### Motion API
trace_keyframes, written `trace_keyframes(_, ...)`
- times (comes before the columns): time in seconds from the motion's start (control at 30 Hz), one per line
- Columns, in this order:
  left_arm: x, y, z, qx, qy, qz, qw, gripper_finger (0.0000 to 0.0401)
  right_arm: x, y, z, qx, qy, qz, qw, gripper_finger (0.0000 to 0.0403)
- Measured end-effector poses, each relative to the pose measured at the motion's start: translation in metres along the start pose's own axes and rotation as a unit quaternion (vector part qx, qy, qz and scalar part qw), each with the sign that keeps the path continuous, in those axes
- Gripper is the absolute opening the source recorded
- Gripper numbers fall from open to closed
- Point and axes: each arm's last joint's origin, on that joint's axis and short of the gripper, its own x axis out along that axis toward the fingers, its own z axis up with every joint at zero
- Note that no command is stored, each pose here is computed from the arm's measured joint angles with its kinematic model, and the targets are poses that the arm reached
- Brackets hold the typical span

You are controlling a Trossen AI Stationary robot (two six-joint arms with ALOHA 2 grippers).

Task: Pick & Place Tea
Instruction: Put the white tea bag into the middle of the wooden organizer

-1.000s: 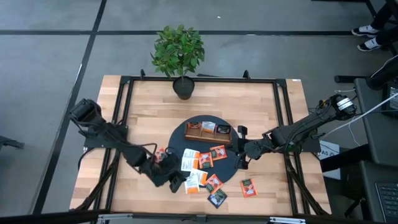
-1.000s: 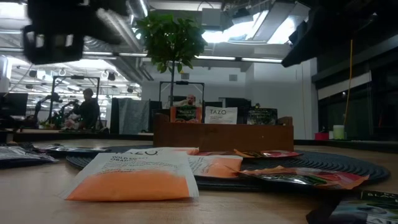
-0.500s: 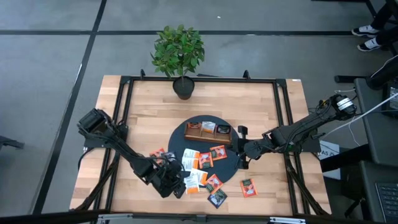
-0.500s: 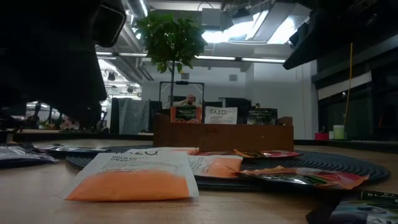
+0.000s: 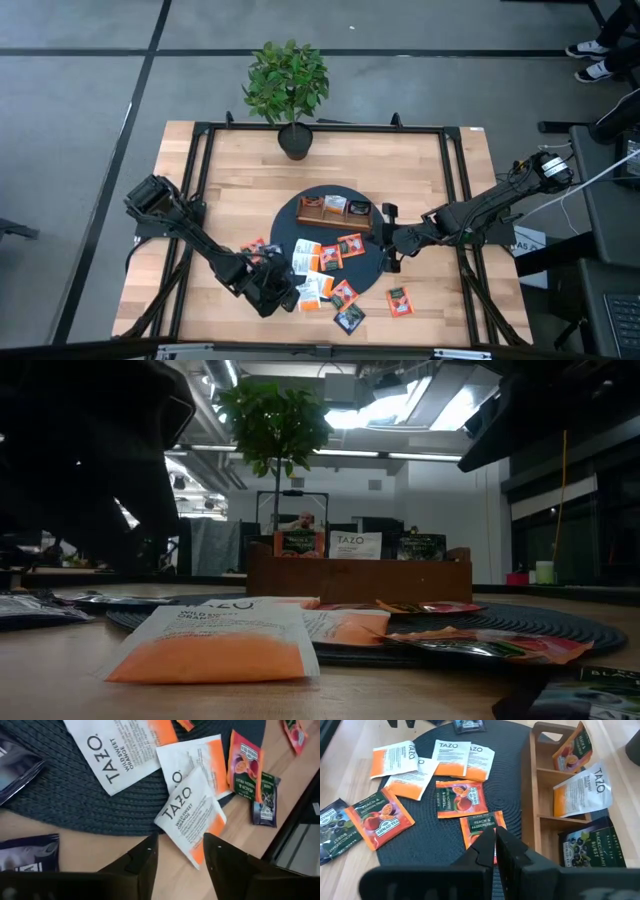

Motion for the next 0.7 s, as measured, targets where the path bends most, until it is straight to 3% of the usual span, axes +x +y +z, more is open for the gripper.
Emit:
trace_keyframes(0.27,0.002,0.001,0.002,-0.008,-0.024,0.002,1.000,0.0192,0.000,0.000,0.000,0.000,0.000,0.000,1.000,0.0020)
trace_keyframes(0.5,0.024,0.006,-0.004,-0.009,0.003,0.005,1.000,0.0194,0.000,0.000,0.000,0.000,0.000,0.000,1.000,0.0020)
trace_keyframes(0.7,0.025,0.004,-0.003,-0.013,-0.013,-0.003,1.000,0.0194,0.000,0.000,0.000,0.000,0.000,0.000,1.000,0.0020)
